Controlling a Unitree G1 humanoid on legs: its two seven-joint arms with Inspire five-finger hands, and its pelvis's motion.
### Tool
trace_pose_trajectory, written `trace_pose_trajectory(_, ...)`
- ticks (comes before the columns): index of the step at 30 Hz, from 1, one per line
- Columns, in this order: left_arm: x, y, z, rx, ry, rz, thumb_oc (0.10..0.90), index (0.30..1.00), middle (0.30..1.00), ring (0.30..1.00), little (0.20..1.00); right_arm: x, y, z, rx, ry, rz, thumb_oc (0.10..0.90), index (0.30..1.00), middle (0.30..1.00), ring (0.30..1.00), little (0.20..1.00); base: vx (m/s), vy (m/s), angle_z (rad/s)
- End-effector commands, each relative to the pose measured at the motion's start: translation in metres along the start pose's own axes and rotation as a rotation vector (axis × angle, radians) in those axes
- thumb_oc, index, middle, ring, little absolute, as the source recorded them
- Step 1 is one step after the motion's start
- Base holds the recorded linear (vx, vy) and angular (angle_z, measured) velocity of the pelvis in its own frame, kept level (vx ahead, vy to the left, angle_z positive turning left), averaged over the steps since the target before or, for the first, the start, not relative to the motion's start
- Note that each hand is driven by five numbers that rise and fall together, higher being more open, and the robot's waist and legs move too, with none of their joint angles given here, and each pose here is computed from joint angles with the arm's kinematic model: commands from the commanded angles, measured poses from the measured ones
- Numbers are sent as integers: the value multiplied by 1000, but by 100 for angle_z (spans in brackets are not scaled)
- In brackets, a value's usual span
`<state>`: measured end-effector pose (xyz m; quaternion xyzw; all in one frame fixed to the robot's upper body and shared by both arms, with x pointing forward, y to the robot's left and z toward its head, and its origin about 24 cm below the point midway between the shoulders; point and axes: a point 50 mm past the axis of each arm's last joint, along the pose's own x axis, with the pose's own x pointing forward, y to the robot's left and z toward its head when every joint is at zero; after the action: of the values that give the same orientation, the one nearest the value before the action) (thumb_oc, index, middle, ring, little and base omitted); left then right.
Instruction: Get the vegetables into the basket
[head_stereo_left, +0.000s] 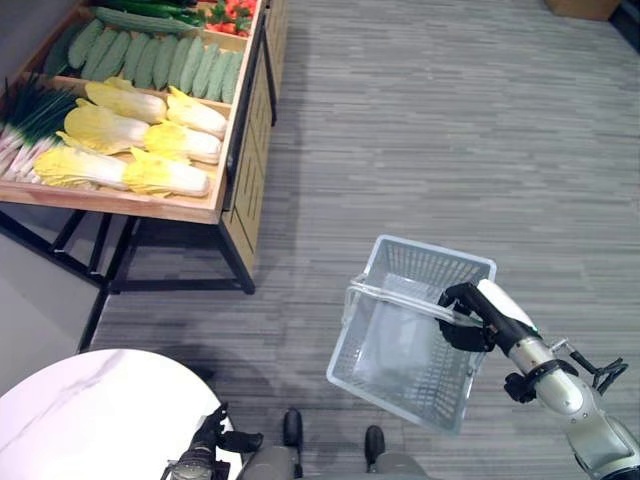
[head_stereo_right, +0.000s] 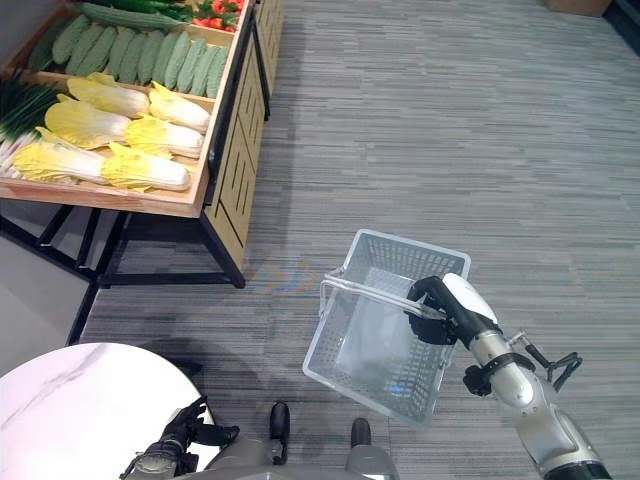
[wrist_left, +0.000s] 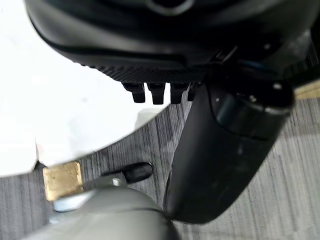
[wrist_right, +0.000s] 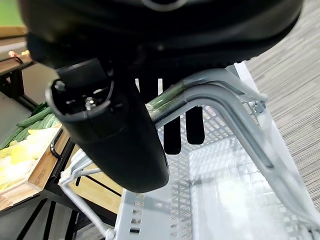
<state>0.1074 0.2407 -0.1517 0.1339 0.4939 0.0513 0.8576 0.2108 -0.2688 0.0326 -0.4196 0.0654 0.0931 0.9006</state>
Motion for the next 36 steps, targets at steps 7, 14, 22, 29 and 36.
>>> trace_pose_trajectory(7, -4, 10, -12, 80, 27, 6, 900, 1000, 1000, 1000, 1000, 21, -52, 22, -34, -115, -275, 400, 300, 300, 300, 300, 36, 172, -23)
trace_pose_trajectory(14, -2, 17, -4, 102, 3, 19, 900, 1000, 1000, 1000, 1000, 26, -51, 29, -29, -143, -272, 400, 300, 300, 300, 300, 53, 14, -8)
trace_pose_trajectory(22, -2, 14, -9, 89, 27, 20, 900, 1000, 1000, 1000, 1000, 21, -52, 31, -22, -160, -271, 400, 300, 300, 300, 300, 361, -268, 29)
trace_pose_trajectory(29, 1, 8, 1, 75, -2, 16, 900, 1000, 1000, 1000, 1000, 14, -65, 35, -78, -187, -279, 400, 300, 300, 300, 300, 197, -295, 5)
trace_pose_trajectory(36, 2, 9, 6, 92, -17, 30, 900, 1000, 1000, 1000, 1000, 11, -67, 34, -100, -183, -298, 400, 300, 300, 300, 300, 142, -21, 16)
